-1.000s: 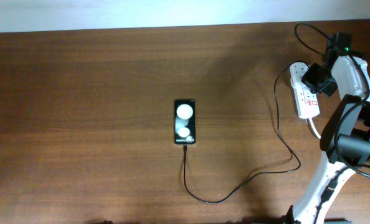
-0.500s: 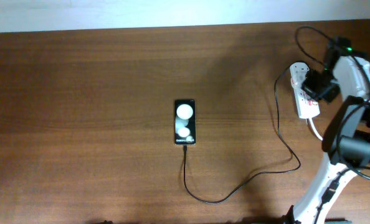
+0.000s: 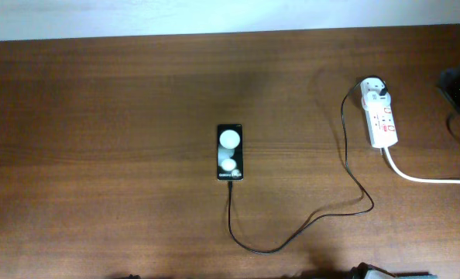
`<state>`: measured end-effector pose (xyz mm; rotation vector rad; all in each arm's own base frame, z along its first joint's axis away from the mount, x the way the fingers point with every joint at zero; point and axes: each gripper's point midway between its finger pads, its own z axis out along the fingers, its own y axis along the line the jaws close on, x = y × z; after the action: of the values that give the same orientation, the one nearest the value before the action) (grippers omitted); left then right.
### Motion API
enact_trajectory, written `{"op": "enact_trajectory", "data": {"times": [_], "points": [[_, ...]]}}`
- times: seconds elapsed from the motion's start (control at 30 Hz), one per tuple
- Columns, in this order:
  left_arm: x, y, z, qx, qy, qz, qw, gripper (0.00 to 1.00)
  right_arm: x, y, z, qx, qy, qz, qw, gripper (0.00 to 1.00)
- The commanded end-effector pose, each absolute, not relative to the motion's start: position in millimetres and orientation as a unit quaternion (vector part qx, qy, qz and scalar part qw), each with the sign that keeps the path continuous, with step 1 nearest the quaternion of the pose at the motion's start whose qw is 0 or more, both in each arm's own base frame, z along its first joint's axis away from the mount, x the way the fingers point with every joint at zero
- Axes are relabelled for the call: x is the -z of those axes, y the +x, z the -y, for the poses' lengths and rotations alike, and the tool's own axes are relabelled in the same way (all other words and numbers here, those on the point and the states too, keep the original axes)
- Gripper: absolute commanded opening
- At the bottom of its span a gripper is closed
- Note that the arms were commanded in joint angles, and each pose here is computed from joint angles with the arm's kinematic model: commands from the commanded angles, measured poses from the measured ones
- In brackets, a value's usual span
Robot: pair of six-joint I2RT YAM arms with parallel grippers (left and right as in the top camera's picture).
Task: Plug charger to phone and switch on socket
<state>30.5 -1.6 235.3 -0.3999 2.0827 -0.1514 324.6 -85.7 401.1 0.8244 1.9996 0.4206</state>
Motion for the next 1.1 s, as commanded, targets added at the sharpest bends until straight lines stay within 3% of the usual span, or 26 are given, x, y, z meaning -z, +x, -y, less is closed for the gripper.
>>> {"op": "enact_trajectory", "data": {"times": [0.0,0.33,0.53,0.67,0.83,0.93,1.07], "points": [[-235.5,28.9,0.4,0.056,-0.159,-0.853,0.494,0.99,-453.8,287.1,52.4,-0.208,0.293,-0.794,0.490,0.04],[-235.5,29.0,0.5,0.056,-0.159,-0.853,0.494,0.99,-582.0,170.4,-71.5,-0.375,0.057,-0.709,0.594,0.10],[-235.4,28.9,0.4,0.056,-0.159,-0.853,0.493,0.99,-638.7,120.6,-107.0,-0.422,-0.021,-0.652,0.630,0.12],[-235.4,28.9,0.4,0.056,-0.159,-0.853,0.493,0.99,-674.5,86.5,-123.8,-0.422,-0.086,-0.603,0.672,0.19],[-235.4,28.9,0.4,0.056,-0.159,-0.853,0.493,0.99,-703.7,39.3,-141.9,-0.425,-0.191,-0.535,0.705,0.33],[-235.4,28.9,0.5,0.056,-0.159,-0.853,0.493,0.99,-699.1,11.3,-148.6,-0.418,-0.245,-0.513,0.709,0.37],[-235.4,28.9,0.4,0.056,-0.159,-0.853,0.493,0.99,-678.0,-34.4,-154.2,-0.326,-0.325,-0.474,0.750,0.40]]}}
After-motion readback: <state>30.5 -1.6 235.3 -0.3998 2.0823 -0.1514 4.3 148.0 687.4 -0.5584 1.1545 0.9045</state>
